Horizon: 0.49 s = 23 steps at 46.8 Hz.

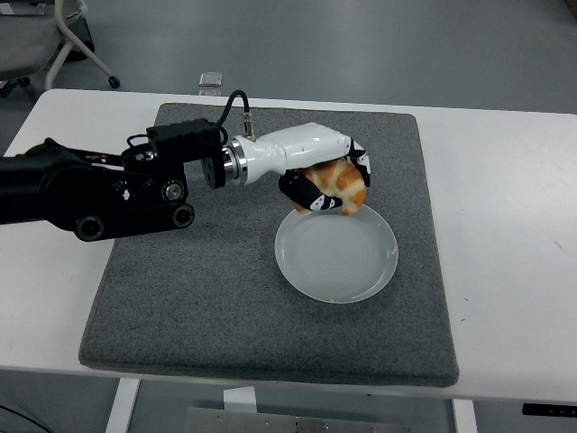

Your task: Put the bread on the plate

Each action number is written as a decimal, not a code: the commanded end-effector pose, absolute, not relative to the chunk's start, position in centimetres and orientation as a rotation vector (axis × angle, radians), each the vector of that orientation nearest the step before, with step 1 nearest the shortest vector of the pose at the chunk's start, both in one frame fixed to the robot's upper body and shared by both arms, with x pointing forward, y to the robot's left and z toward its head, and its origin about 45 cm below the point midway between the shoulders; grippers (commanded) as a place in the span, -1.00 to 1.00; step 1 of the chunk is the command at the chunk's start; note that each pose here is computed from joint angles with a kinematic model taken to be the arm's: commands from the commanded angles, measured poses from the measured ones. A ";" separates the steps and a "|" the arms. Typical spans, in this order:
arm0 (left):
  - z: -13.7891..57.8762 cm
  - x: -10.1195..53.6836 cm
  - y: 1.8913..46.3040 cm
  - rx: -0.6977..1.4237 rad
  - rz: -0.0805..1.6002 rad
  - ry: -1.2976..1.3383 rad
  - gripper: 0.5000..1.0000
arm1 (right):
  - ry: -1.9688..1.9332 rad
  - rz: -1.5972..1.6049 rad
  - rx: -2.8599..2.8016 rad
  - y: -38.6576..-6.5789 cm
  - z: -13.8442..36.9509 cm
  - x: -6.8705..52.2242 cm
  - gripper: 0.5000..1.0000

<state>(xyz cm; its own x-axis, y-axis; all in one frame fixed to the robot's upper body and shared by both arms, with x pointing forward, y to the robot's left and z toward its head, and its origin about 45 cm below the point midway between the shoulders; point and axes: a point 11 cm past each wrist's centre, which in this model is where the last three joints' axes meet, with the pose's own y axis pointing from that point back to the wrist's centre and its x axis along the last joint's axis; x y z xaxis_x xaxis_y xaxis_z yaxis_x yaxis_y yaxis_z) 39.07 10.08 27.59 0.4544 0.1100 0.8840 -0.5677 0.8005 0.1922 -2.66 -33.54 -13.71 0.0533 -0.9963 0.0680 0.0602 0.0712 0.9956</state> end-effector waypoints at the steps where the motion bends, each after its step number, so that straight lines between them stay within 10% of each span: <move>1: 26.3 39.0 10.0 0.517 0.443 -1.001 -1.00 | -1.159 -1.149 1.136 -33.5 -13.7 -2.7 0.72; 23: 21.1 38.5 7.5 0.529 0.420 -0.954 -1.00 | -1.159 -1.149 1.136 -33.5 -13.7 -2.7 0.72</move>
<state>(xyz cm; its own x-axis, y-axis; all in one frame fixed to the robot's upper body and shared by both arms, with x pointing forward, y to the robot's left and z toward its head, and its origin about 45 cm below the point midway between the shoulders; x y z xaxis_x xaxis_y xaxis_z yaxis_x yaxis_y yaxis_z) 38.60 8.00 21.60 0.5090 0.1059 0.8542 -0.5589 0.7954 0.2345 -2.67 -33.57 -13.71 0.0531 -0.9962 0.0687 0.0612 0.0719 0.9955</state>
